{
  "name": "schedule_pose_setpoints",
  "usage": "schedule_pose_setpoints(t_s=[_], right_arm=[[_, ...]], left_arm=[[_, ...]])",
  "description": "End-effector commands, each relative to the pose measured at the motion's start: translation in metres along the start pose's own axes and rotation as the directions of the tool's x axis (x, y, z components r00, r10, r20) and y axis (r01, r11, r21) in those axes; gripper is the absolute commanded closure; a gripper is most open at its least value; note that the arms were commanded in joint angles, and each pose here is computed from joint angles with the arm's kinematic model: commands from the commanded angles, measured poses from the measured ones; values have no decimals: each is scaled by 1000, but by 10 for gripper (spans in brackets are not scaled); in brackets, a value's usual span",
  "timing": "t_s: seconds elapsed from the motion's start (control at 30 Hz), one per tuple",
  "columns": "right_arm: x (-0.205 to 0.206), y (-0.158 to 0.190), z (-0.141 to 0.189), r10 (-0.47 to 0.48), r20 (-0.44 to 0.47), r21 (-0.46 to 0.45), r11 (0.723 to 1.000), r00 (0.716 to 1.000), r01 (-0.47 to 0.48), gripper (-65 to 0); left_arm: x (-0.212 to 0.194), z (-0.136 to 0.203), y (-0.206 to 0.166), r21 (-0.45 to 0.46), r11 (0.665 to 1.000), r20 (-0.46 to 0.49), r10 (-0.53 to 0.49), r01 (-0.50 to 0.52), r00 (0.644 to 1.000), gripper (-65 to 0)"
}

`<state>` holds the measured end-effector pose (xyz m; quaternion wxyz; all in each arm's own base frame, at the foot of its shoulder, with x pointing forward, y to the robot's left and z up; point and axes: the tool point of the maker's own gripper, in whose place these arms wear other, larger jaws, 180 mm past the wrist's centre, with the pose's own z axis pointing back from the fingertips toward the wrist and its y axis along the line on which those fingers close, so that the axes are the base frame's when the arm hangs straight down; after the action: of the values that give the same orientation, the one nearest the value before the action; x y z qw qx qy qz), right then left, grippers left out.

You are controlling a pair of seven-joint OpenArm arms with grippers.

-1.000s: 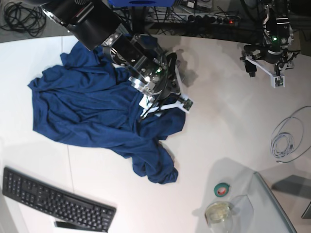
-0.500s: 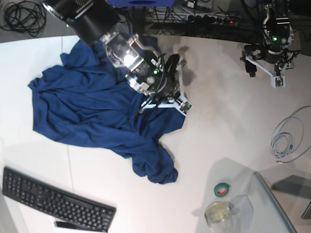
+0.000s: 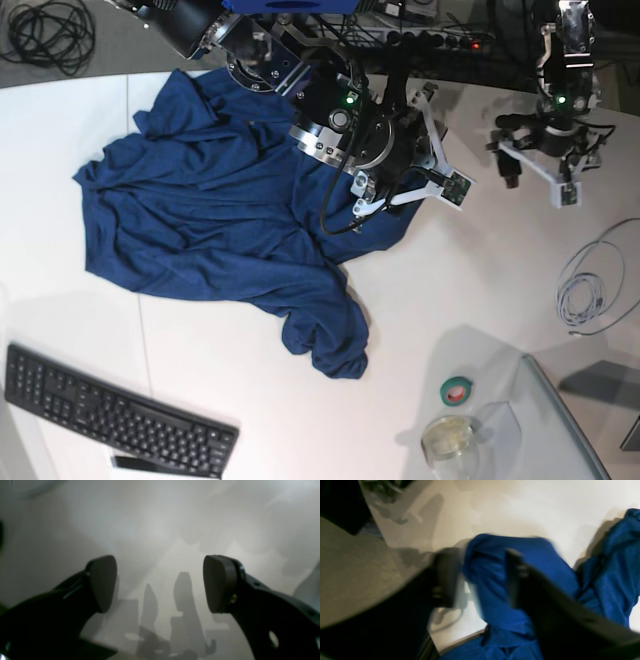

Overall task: Layout the t-shirt on the table in an organized manner, then fold the t-shirt properly
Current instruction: 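Grasp the shirt body with the right gripper and drag it outward, then grasp shirt edges with both grippers and stretch them apart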

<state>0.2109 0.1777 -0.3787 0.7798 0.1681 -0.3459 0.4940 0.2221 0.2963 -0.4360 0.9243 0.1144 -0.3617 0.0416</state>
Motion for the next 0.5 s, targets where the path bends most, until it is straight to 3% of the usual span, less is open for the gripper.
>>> schedule_pose_setpoints(t_s=[0.0, 0.13, 0.2, 0.27, 0.37, 0.4, 0.47], right_arm=[[24, -6, 7, 3, 73, -14, 1000, 997, -2, -336], [-12, -77, 38, -80, 63, -179, 980, 995, 90, -327], [-46, -119, 61, -192, 52, -294, 935, 980, 198, -330], [-94, -156, 89, -333, 45, -419, 849, 942, 321, -332], [-169, -192, 133, -514, 42, -577, 687, 857, 441, -329], [-191, -198, 147, -563, 46, -616, 634, 825, 467, -327], [-222, -199, 166, -620, 40, -663, 571, 784, 485, -327]], left_arm=[[14, 0, -1, -4, 1000, 39, -10, 10, 999, -518], [24, -2, -25, -57, 998, 61, -32, 36, 998, -518], [27, 0, -43, -98, 994, 74, -49, 56, 996, -518], [31, 6, -77, -175, 980, 96, -78, 94, 992, -518], [35, 19, -128, -284, 950, 130, -96, 130, 987, -504], [41, 21, -145, -316, 939, 144, -94, 136, 985, -467], [40, 17, -169, -358, 924, 136, -89, 132, 987, -327]])
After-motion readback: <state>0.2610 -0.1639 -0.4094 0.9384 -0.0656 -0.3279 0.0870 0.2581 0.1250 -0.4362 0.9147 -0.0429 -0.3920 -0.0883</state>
